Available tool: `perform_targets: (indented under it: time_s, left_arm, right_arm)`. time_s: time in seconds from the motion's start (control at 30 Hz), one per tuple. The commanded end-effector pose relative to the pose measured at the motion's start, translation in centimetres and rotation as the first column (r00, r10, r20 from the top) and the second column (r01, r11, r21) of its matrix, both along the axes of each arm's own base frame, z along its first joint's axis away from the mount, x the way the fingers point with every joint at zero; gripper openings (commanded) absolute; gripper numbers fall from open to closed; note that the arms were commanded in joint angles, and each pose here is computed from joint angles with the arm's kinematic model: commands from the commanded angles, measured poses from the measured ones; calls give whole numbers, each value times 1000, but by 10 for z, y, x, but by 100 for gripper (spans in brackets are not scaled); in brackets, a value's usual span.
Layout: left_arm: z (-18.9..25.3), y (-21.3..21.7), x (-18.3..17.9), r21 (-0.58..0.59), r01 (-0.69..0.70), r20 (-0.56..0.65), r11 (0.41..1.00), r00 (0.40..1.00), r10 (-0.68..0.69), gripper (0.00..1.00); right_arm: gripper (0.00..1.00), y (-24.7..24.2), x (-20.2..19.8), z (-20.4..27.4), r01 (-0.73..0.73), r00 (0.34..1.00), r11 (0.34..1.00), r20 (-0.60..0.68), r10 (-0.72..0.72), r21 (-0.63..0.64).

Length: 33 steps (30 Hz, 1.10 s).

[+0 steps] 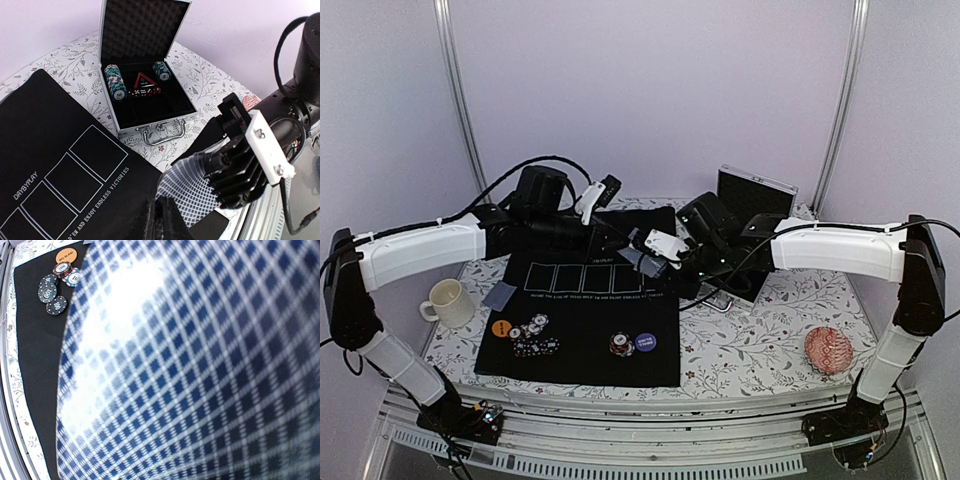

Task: Distribute texas hold em gaming equipment
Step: Pick up the poker card from the face-down deck piles.

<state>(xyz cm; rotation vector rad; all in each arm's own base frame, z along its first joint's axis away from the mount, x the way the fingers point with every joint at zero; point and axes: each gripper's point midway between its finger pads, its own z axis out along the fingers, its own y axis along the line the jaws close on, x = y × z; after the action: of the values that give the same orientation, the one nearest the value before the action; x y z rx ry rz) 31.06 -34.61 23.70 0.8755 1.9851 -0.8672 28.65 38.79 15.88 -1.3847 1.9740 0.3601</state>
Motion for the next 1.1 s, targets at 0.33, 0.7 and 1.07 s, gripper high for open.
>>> perform_targets:
  time_s: [0.33,0.7,1.07]
  left_arm:
    - [11,23,1,-47,-52,-11,998,999,51,0]
    - [33,69,3,-98,-94,-25,991,995,92,0]
    - [-30,106,-12,67,-90,-209,994,973,102,0]
  right_arm:
    - [36,3,9,9,20,999,999,29,-21,29]
    - [36,-5,16,5,43,999,999,21,-44,31]
    - [36,-33,30,-1,109,994,993,4,-109,36]
